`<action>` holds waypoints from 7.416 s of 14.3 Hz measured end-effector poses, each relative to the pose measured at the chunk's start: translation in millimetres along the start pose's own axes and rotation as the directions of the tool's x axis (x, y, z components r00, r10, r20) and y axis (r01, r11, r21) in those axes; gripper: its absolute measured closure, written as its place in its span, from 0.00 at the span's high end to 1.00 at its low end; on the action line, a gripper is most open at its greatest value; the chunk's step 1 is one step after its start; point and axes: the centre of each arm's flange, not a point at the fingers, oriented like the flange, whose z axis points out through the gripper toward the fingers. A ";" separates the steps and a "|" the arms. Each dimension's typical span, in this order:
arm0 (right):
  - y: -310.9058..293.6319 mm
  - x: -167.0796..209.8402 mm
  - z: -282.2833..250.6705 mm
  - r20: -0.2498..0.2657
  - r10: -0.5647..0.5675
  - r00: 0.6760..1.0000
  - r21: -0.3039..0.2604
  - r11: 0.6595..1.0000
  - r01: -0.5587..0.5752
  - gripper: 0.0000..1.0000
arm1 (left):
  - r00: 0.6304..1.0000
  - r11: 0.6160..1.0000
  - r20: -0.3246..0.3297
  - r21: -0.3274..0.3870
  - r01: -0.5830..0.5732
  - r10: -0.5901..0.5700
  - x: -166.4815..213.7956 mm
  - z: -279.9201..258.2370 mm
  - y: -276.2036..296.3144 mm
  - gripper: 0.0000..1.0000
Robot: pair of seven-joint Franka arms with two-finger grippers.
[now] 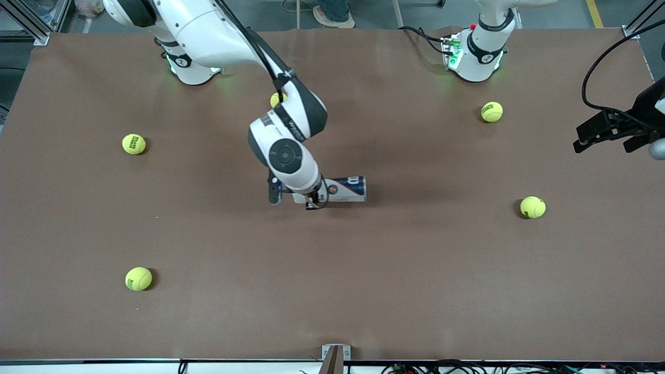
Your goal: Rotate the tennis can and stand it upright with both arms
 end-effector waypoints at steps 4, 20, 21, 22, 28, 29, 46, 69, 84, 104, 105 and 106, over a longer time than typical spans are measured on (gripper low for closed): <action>10.8 -46.7 22.3 -0.001 0.042 0.999 0.048 0.998 -0.042 0.66 | 0.990 0.993 0.136 -0.115 -0.024 0.040 2.9 52.4 30.8 1.00; 23.7 -88.6 85.5 -0.028 0.018 0.999 0.148 0.989 -0.013 1.00 | 0.868 0.686 0.496 -0.633 0.358 0.005 28.6 401.3 109.9 1.00; 23.1 -89.5 84.4 -0.025 0.017 1.000 0.151 0.988 -0.013 1.00 | 0.872 0.679 0.489 -0.644 0.352 0.012 21.6 416.8 113.0 1.00; 22.5 -91.0 82.3 -0.021 0.016 1.000 0.155 0.988 -0.012 1.00 | 0.877 0.676 0.480 -0.651 0.345 0.015 15.1 429.5 115.3 1.00; 21.0 -94.8 75.2 -0.011 0.013 1.000 0.164 0.986 -0.011 1.00 | 0.909 0.640 0.417 -0.694 0.330 -0.017 -14.3 471.7 151.1 1.00; 20.4 -94.8 73.6 -0.013 0.013 1.000 0.164 0.986 -0.011 1.00 | 0.911 0.640 0.411 -0.694 0.329 -0.023 -16.8 475.6 159.4 1.00; -51.5 19.8 -105.7 -0.113 -0.449 0.886 0.016 0.891 0.453 1.00 | 0.940 0.622 0.337 -0.725 0.294 -0.050 1.6 454.6 177.2 0.14; -62.8 505.0 -324.3 0.059 -0.998 0.013 -0.134 0.005 0.991 1.00 | 0.981 0.757 0.191 -0.645 0.106 0.026 44.9 389.0 173.6 0.56; -25.1 484.7 -385.3 0.019 -1.000 -0.018 -0.126 -0.020 0.992 1.00 | 0.985 0.614 0.110 -0.789 0.006 0.132 35.0 473.2 165.0 0.59; 80.1 478.8 -413.7 -0.052 -0.998 -0.028 -0.106 -0.022 0.994 1.00 | 0.958 0.881 0.237 -0.404 0.247 -0.160 39.4 295.2 257.4 0.07; 83.8 478.0 -417.6 -0.056 -0.998 -0.029 -0.106 -0.022 0.994 1.00 | 0.954 0.897 0.220 -0.348 0.273 -0.204 35.0 284.2 276.2 0.07; 86.9 477.1 -421.0 -0.061 -0.998 -0.030 -0.106 -0.023 0.994 1.00 | 0.950 0.910 0.198 -0.294 0.294 -0.243 27.5 273.7 297.9 0.07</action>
